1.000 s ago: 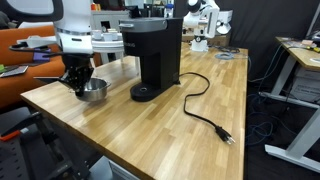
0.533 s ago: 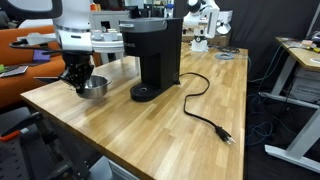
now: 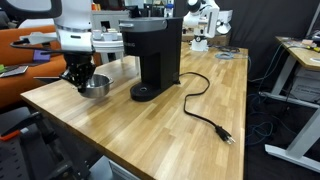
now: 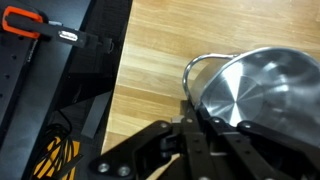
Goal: Put the pot on the coffee maker
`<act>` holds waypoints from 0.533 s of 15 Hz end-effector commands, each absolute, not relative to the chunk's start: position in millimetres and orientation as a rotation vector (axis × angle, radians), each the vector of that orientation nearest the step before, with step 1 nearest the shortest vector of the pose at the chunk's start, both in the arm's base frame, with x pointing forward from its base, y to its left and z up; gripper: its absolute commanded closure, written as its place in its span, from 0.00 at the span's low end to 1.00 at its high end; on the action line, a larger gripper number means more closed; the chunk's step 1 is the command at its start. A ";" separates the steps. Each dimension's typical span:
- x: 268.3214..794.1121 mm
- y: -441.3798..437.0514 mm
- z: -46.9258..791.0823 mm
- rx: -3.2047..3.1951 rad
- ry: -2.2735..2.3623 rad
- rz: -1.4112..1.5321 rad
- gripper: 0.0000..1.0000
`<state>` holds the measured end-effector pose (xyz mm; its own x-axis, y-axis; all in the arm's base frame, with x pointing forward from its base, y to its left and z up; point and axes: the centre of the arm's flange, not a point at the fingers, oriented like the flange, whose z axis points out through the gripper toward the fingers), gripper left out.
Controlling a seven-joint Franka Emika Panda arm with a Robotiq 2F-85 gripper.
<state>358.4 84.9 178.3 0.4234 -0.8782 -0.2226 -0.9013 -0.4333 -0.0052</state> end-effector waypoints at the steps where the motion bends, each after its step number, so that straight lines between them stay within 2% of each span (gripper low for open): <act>1: 360.8 73.9 178.0 -2.407 1.719 0.250 0.98; 8: 336.1 54.2 169.0 -2.248 1.927 0.286 0.98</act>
<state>353.6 62.9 172.1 0.2031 -0.9434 -0.2620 -0.9779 -0.2092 -0.0047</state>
